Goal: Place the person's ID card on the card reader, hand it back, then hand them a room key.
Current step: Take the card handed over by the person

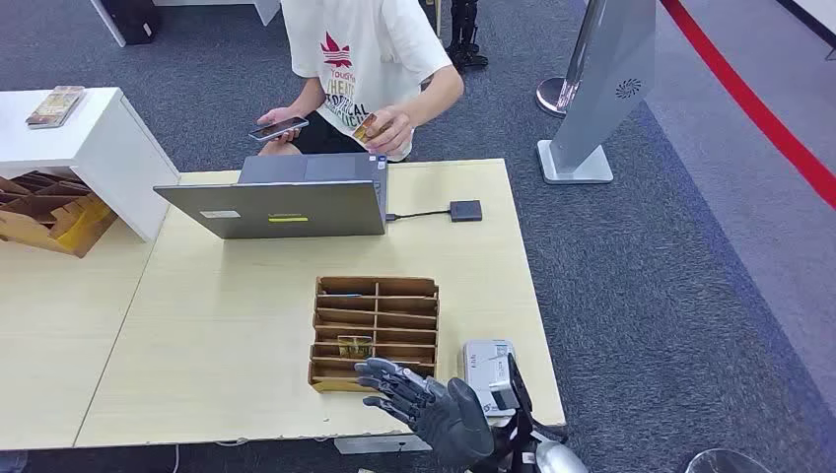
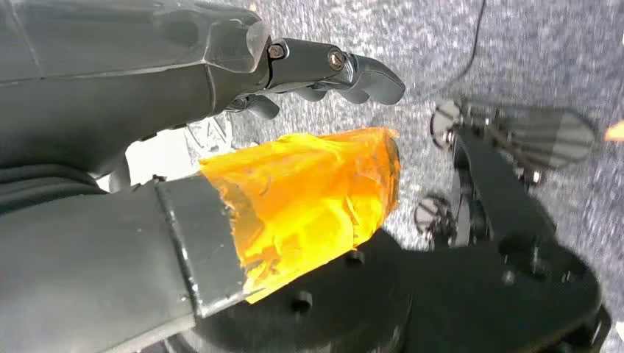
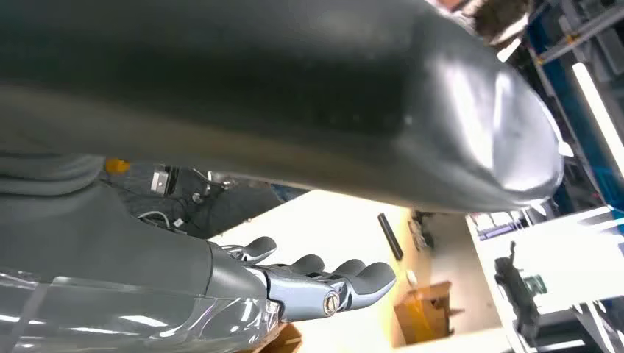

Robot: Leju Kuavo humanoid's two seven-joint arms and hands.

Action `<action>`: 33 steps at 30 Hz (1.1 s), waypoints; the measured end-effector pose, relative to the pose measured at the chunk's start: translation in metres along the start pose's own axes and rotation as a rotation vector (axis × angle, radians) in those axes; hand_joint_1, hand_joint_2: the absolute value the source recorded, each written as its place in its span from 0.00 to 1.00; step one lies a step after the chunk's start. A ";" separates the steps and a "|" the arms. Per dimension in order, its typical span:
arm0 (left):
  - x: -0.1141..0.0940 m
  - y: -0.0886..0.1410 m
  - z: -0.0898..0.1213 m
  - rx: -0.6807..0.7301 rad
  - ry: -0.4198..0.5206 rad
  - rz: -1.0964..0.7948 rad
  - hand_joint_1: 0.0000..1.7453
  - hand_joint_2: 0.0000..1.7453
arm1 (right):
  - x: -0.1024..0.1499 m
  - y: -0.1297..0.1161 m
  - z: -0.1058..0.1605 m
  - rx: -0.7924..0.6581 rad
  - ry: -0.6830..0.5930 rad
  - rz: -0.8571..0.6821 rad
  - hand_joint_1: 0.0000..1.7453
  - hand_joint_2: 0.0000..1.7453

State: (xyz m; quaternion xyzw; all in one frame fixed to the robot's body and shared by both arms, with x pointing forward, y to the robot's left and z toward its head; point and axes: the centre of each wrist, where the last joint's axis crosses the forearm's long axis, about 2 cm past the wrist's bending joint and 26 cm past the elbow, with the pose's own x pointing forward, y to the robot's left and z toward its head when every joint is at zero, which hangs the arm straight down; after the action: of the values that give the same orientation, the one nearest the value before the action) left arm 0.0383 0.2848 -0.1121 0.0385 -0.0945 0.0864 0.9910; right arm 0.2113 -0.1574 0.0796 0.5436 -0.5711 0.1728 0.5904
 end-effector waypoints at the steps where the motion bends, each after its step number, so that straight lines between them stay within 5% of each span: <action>1: 0.000 0.000 0.000 -0.003 0.001 0.001 0.00 0.00 | 0.000 0.000 -0.002 0.005 0.004 0.001 0.00 0.00; 18: -0.004 0.009 0.000 -0.039 0.046 0.018 0.00 0.00 | 0.002 0.002 -0.025 0.082 0.046 0.004 0.00 0.00; 22: -0.006 0.010 0.000 -0.050 0.057 0.023 0.00 0.00 | 0.002 0.005 -0.025 0.080 0.052 0.023 0.00 1.00; 33: -0.011 0.014 0.000 -0.061 0.067 0.040 0.00 0.00 | 0.021 0.008 -0.039 0.016 0.029 0.245 0.00 1.00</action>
State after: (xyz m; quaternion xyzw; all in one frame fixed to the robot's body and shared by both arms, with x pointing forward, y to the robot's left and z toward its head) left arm 0.0250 0.2968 -0.1134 0.0034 -0.0644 0.1047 0.9924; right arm 0.2299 -0.1311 0.1111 0.4718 -0.6233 0.2562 0.5686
